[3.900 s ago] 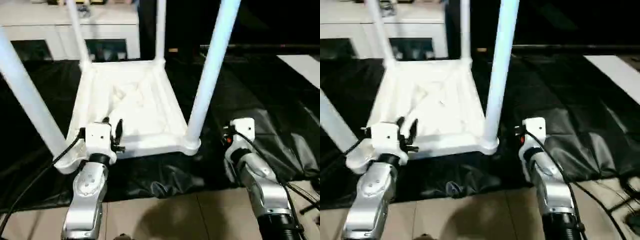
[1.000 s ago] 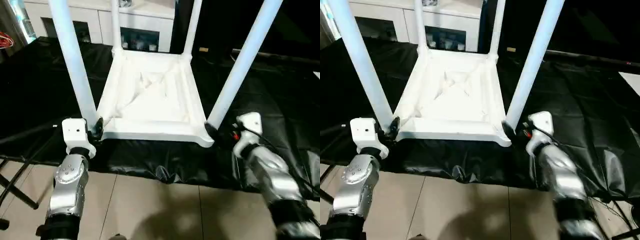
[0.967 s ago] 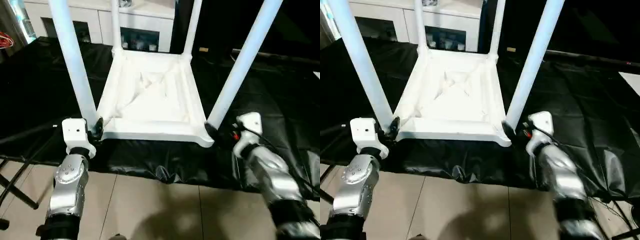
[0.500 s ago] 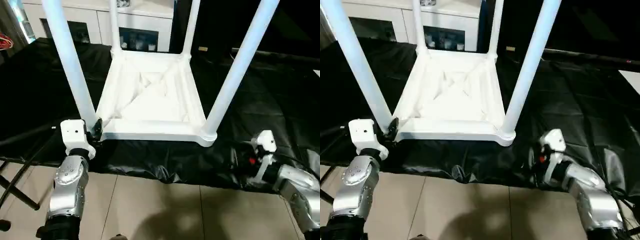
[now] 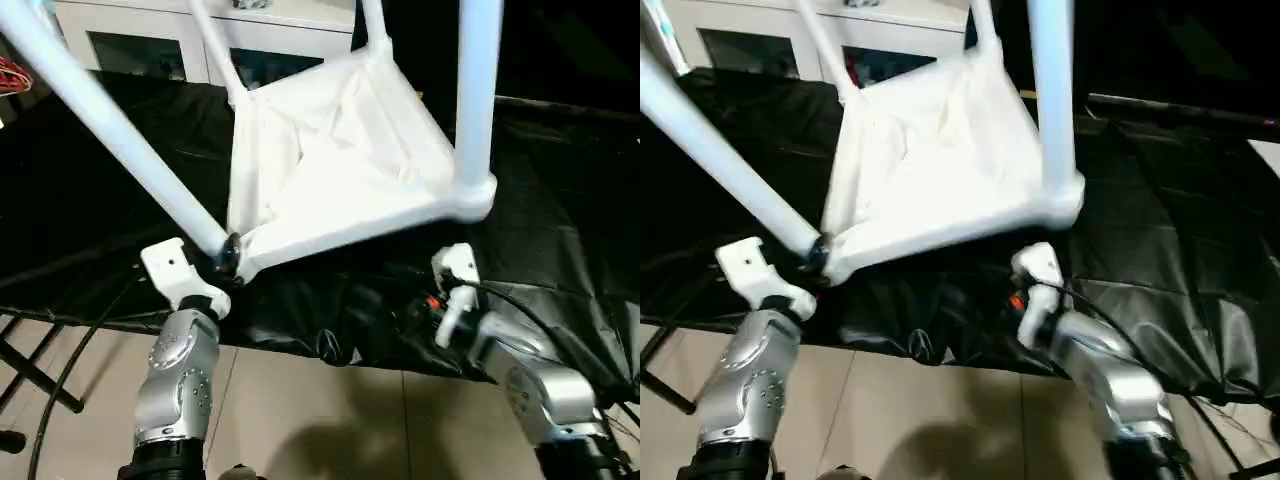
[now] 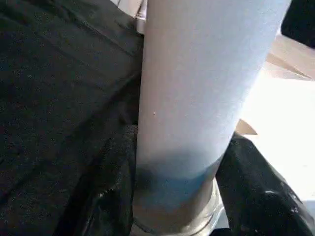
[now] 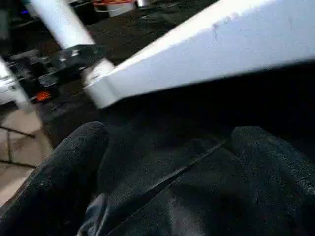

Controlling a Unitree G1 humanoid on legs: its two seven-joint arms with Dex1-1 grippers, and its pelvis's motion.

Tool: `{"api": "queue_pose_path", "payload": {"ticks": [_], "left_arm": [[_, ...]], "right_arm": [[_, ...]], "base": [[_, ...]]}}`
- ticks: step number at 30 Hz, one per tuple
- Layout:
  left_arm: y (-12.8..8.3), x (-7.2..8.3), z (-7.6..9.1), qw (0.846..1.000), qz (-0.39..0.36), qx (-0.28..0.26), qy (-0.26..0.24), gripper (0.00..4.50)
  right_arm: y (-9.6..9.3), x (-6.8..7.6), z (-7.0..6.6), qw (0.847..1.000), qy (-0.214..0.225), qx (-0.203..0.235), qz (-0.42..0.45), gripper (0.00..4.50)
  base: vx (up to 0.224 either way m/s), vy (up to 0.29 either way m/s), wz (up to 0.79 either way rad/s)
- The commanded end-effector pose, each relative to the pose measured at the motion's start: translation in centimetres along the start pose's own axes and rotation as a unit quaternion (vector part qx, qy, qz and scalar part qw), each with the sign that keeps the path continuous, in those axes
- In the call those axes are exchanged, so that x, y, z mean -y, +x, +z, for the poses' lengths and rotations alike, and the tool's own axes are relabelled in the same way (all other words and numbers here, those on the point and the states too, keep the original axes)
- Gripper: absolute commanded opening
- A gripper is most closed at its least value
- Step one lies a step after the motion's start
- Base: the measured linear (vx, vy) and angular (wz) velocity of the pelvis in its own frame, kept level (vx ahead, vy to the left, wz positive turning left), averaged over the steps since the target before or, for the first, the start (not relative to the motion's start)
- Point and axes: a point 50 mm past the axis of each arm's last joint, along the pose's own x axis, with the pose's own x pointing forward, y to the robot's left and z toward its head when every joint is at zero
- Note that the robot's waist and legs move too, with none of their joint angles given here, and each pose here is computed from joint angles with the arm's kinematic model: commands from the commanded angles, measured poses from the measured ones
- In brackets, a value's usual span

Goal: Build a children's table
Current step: Flip table

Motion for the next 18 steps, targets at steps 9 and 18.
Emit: {"api": "queue_pose_path", "payload": {"ticks": [9, 18], "left_arm": [[0.2, 3.0, 0.9, 0.998, -0.046, 0.008, -0.042, 2.12], [0.3, 3.6, 0.8, 0.998, -0.054, -0.001, -0.043, 2.12]], "right_arm": [[2.9, 0.5, 1.3, 0.982, 0.162, 0.098, -0.017, 4.50], [6.0, 1.4, 1.4, 0.962, 0.238, 0.118, -0.056, 4.50]], "base": [[0.000, 0.000, 0.00], [0.000, 0.000, 0.00]]}}
